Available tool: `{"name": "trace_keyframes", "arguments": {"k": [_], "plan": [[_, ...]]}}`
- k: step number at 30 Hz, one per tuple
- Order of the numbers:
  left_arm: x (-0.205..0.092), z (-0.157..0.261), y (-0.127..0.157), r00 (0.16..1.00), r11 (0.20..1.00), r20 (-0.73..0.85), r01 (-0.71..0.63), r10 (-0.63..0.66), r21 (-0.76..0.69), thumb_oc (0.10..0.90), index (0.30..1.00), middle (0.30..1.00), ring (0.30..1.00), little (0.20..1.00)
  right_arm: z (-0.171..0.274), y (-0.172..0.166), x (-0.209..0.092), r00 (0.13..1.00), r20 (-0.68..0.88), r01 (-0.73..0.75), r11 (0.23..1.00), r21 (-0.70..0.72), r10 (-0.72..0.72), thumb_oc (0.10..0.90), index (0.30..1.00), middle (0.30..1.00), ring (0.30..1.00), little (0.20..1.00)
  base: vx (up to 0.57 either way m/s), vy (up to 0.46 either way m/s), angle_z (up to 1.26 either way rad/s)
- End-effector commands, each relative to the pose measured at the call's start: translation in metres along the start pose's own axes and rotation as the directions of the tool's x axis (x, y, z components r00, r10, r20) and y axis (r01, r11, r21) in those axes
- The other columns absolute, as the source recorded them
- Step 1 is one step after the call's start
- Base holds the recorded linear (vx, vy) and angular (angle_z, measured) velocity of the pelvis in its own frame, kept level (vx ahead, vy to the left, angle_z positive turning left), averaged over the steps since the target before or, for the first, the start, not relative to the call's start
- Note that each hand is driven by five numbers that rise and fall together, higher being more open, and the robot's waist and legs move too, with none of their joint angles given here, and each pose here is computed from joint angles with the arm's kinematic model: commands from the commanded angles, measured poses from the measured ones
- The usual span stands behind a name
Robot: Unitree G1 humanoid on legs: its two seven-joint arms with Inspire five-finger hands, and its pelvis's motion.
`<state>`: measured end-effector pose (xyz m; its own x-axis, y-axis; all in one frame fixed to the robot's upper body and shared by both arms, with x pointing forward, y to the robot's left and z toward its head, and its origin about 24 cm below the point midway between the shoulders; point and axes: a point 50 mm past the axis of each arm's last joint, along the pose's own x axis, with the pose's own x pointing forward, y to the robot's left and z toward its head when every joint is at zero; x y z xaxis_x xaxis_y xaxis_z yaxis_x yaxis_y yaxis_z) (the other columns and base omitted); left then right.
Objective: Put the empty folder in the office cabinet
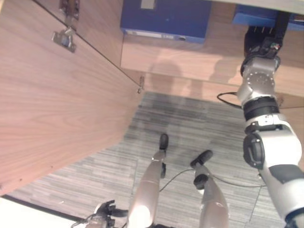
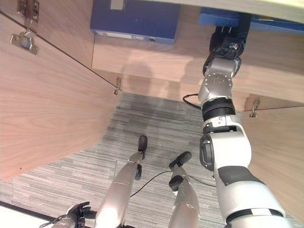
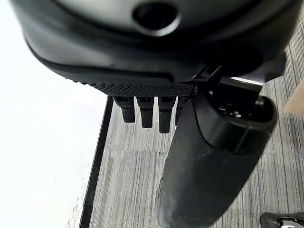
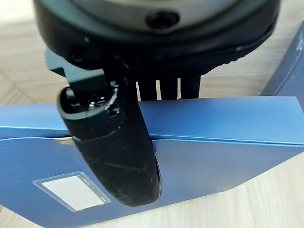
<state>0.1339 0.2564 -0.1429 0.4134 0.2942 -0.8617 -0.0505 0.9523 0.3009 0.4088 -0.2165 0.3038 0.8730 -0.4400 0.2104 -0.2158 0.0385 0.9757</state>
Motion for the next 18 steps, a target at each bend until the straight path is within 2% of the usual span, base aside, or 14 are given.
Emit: {"name": "trace_keyframes", "arguments": {"k": [1,6,7,14,18], "plan": [[-0.013,-0.069,0.035,0.972,0.993,-0.219,-0.065,0.086,0.101,0.800,0.900,0.900,0.900,0.900,0.023,0.065,-0.004,0.953,0.076,-0.292,0.956,-0.042,0.294,0.400,0.300,0.300,0.300,0.300,0.00,0.000,0.00],[-0.013,-0.066,0.033,0.978,0.987,-0.186,-0.071,0.098,0.146,0.800,0.900,0.900,0.900,0.900,0.016,0.076,-0.009,0.934,0.069,-0.349,0.936,-0.039,0.351,0.400,0.300,0.300,0.300,0.300,0.00,-0.013,0.00],[-0.017,-0.082,0.029,0.965,0.987,-0.235,-0.083,0.114,0.140,0.800,0.900,0.900,0.900,0.900,0.027,0.076,-0.006,0.941,0.108,-0.322,0.946,-0.014,0.322,0.400,0.300,0.300,0.300,0.300,0.00,-0.092,-0.02],[-0.022,-0.090,0.063,0.937,0.970,-0.264,-0.199,0.231,0.140,0.800,0.900,0.900,0.900,0.900,0.052,0.103,-0.006,0.896,0.158,-0.406,0.910,-0.089,0.415,0.400,0.300,0.300,0.300,0.300,0.00,-0.049,0.10],[-0.024,-0.092,0.071,0.928,0.962,-0.269,-0.222,0.259,0.160,0.800,0.900,0.900,0.900,0.900,0.056,0.114,-0.006,0.884,0.161,-0.425,0.898,-0.112,0.439,0.400,0.300,0.300,0.300,0.300,0.00,-0.005,0.02]]}}
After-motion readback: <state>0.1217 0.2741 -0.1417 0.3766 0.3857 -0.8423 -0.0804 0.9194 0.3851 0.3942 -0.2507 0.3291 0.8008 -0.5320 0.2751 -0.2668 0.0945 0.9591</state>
